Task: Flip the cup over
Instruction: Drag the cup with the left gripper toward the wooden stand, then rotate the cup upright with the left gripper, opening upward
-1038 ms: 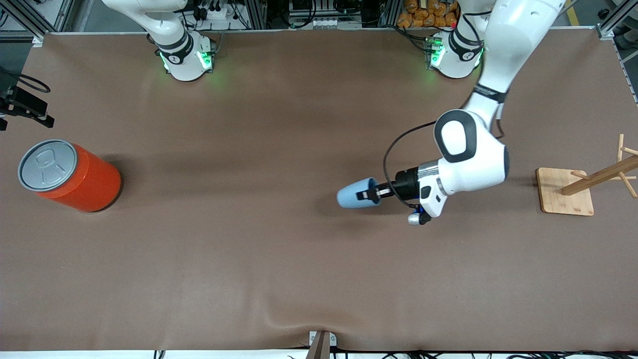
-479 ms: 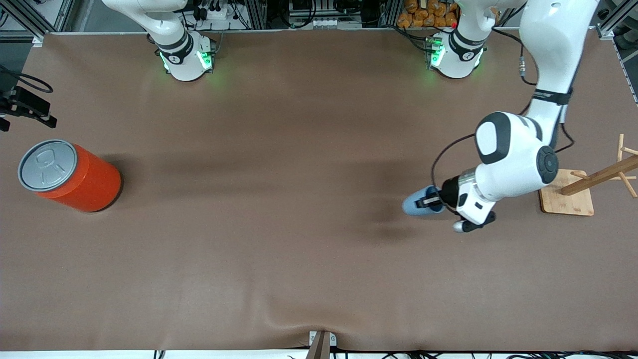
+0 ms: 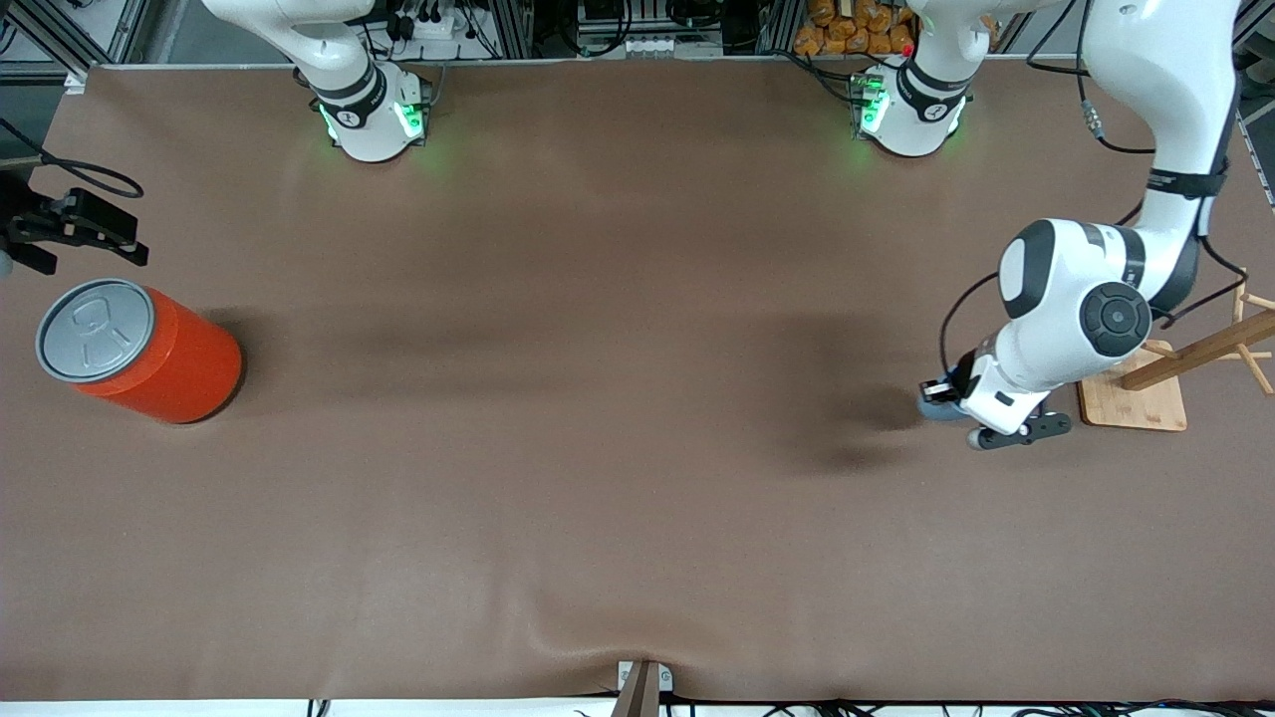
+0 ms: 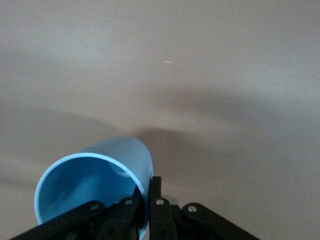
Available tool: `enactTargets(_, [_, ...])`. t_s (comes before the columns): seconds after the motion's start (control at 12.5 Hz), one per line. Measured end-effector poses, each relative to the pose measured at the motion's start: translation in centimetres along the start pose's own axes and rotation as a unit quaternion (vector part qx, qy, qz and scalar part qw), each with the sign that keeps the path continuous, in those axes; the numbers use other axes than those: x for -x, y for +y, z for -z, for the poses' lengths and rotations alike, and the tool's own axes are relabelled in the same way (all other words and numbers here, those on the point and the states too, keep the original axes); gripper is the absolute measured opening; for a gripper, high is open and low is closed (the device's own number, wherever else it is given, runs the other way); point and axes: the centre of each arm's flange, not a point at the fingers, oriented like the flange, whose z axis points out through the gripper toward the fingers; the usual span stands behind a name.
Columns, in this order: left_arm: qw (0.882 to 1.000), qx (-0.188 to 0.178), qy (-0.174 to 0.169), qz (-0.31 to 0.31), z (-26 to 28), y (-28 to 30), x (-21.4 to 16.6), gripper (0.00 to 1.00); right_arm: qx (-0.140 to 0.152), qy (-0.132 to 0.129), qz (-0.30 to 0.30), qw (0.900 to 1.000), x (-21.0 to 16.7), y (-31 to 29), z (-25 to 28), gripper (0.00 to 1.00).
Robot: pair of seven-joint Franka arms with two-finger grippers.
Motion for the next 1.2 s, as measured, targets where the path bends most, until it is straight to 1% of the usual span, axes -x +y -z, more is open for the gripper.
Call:
enactTargets(0.16, [1.000,-0.010,-0.005,0.007,-0.8,-1.8,-0.2,0.06,-0.001,0.004,-0.014,1.000,0.3,1.5,0.4,1.00])
enactTargets(0.32, [1.000,-0.010,-0.008,0.007,-1.2,-1.9,-0.1,0.06,-0.003,0.012,-0.032,0.999,0.7,3.3,1.1,1.00])
enactTargets(0.48, [1.000,-0.011,-0.008,0.007,-1.2,-1.5,0.0,0.06,-0.004,0.015,-0.039,0.999,0.9,4.1,1.3,1.00])
enactTargets(0.56, [1.000,-0.018,-0.006,0.005,-1.3,-1.4,0.0,0.06,-0.004,0.015,-0.038,0.999,0.9,4.0,1.3,1.00])
enactTargets(0.72, [0.998,-0.056,0.008,0.009,-1.5,-1.1,0.1,0.06,-0.004,0.015,-0.037,0.999,0.8,3.8,1.3,1.00])
enactTargets(0.8, [0.998,-0.067,0.011,0.018,-2.0,-0.9,0.2,0.06,-0.004,0.015,-0.037,0.999,0.8,3.8,1.3,1.00])
enactTargets(1.2, [0.997,-0.071,0.009,0.031,-2.9,-0.5,0.3,0.06,-0.004,0.015,-0.038,0.999,0.8,4.0,1.3,1.00])
